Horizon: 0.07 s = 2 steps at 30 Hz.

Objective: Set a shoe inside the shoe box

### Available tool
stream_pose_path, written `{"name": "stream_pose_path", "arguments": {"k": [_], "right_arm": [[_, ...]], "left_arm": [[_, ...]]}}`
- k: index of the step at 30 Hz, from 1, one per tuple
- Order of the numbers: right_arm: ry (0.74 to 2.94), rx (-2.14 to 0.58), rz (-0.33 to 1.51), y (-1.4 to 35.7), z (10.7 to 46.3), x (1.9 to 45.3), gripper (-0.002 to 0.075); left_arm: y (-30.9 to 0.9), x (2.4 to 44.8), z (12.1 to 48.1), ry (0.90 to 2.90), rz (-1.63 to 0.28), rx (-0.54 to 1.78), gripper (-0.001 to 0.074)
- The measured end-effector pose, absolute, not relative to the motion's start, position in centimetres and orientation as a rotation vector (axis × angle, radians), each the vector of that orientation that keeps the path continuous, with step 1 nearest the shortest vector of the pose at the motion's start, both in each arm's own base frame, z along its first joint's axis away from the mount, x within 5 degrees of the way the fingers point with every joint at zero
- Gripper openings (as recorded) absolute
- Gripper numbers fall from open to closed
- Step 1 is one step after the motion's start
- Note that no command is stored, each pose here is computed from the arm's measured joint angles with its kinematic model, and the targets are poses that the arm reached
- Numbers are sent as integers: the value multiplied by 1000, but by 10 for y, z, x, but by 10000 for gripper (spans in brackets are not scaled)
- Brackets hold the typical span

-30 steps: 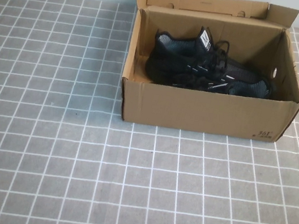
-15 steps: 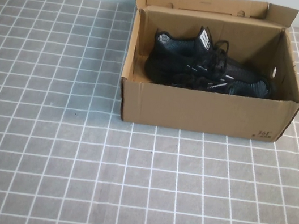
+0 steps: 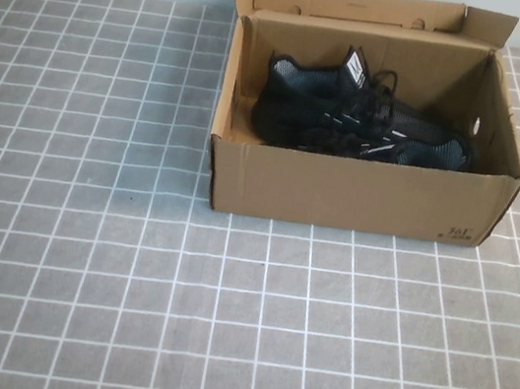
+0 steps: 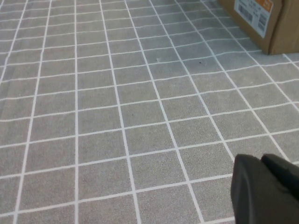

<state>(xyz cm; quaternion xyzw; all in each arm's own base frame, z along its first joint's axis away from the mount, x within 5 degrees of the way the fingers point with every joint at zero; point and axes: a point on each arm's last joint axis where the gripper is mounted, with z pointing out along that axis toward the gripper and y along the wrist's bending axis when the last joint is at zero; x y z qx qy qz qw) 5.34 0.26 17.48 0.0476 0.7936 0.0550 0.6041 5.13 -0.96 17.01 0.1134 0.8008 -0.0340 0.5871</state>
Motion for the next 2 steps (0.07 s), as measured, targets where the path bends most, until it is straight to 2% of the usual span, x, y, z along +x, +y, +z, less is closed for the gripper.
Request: {"name": "stream_pose_path", "arguments": {"k": [2], "right_arm": [[1837, 110, 127, 3, 175, 53, -16]], "left_arm": [[-10, 51, 170, 1867, -79, 264, 0]]}}
